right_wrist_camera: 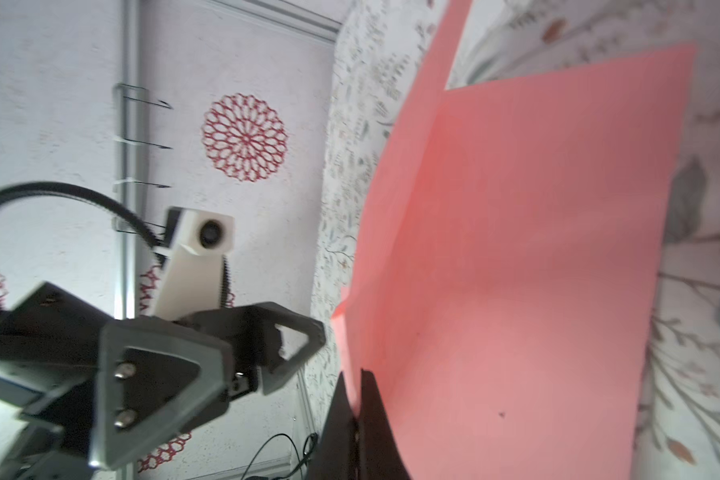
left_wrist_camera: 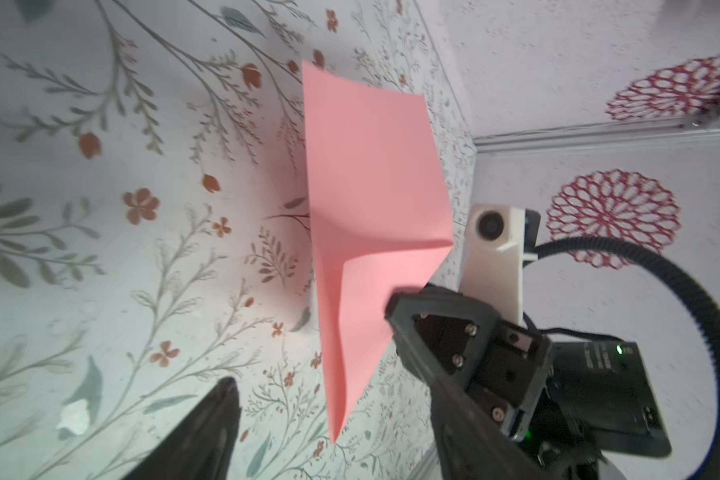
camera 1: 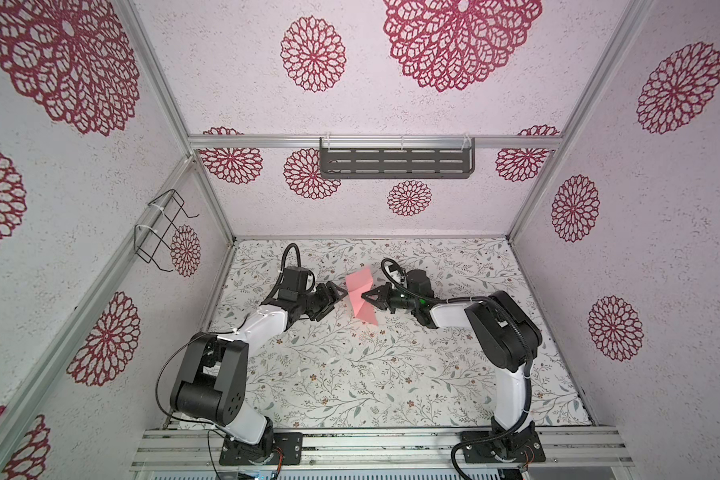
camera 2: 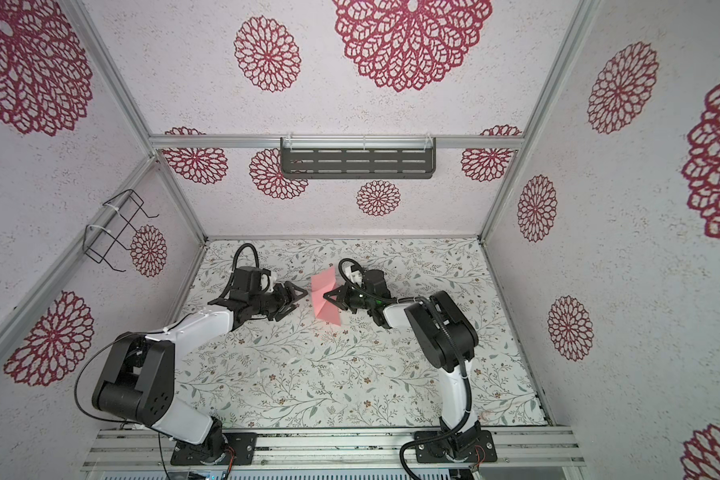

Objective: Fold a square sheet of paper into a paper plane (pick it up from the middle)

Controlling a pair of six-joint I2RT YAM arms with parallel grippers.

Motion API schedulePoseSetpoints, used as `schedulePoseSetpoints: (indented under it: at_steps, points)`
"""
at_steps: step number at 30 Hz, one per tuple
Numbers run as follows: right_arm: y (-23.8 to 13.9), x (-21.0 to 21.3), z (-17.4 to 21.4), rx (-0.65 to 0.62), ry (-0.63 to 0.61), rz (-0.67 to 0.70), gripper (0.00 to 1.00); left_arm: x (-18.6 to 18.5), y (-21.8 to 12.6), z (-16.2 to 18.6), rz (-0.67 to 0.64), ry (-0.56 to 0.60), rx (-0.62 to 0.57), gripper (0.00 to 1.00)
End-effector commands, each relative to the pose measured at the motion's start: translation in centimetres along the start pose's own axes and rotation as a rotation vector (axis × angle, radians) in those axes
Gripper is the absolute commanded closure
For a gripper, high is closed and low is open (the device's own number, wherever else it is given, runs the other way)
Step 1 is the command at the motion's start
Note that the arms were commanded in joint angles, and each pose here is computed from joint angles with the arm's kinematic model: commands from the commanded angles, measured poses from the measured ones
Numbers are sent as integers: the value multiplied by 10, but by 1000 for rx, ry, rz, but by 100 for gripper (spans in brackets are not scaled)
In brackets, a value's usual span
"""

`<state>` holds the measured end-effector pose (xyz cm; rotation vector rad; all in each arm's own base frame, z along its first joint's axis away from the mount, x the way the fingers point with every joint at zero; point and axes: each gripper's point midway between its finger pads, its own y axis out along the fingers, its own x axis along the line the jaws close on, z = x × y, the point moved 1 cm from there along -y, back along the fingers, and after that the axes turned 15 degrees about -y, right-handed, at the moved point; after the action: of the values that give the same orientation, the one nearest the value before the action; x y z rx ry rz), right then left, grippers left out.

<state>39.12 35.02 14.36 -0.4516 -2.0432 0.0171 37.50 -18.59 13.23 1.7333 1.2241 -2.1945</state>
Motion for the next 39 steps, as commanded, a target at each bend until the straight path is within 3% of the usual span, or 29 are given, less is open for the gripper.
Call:
schedulePoseSetpoints:
  at_steps: [1, 4, 11, 31, 35, 39]
  points:
    - [-14, 61, -42, -112, -85, -147, 100, -54, -10, 6, 273, 19, 18, 14]
    - [-17, 73, -48, -120, -76, -183, 100, -68, -12, 12, 352, 33, 36, 12]
    - [-19, 85, -55, -127, -49, -239, 99, -82, 0, 24, 359, 82, 89, 16]
    - [-24, 81, -53, -129, -37, -232, 97, -77, 9, 15, 311, 88, 76, 84]
    - [-30, 67, -55, -132, -50, -169, 86, -66, 10, 10, 244, 98, 58, 94]
    - [-47, 25, -54, -112, -111, 78, 65, -38, 9, 2, 25, 168, 12, 98]
